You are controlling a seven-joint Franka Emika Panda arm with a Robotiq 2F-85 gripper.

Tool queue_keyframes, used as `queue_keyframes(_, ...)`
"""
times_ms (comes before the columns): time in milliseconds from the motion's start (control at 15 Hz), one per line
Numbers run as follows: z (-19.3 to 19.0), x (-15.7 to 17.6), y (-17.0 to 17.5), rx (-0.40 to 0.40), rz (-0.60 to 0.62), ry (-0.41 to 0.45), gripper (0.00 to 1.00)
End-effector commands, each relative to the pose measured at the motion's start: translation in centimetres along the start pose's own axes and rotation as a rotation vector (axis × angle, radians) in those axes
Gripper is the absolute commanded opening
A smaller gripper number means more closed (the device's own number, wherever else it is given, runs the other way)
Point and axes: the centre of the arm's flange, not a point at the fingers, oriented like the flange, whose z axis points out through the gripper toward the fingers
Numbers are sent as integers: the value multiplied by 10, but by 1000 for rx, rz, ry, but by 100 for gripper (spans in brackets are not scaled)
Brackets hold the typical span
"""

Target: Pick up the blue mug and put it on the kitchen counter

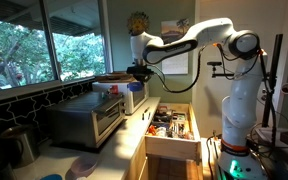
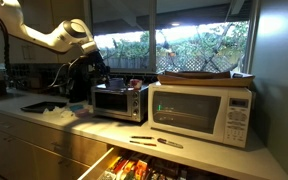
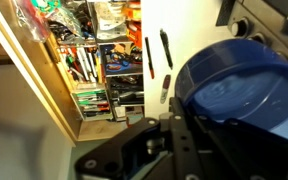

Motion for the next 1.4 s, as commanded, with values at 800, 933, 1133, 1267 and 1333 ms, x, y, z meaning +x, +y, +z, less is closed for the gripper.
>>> queue_keyframes(800,151,-22,15,-127,241,-16,1)
queue_keyframes(933,162,-29,16,-143,236,-18,5)
queue_keyframes(1133,155,-25,12,-130,240,-18,5)
queue_keyframes(1267,154,-24,12,-127,241,-18,1)
queue_keyframes(1333,158,-27,11,-120,241,-17,1)
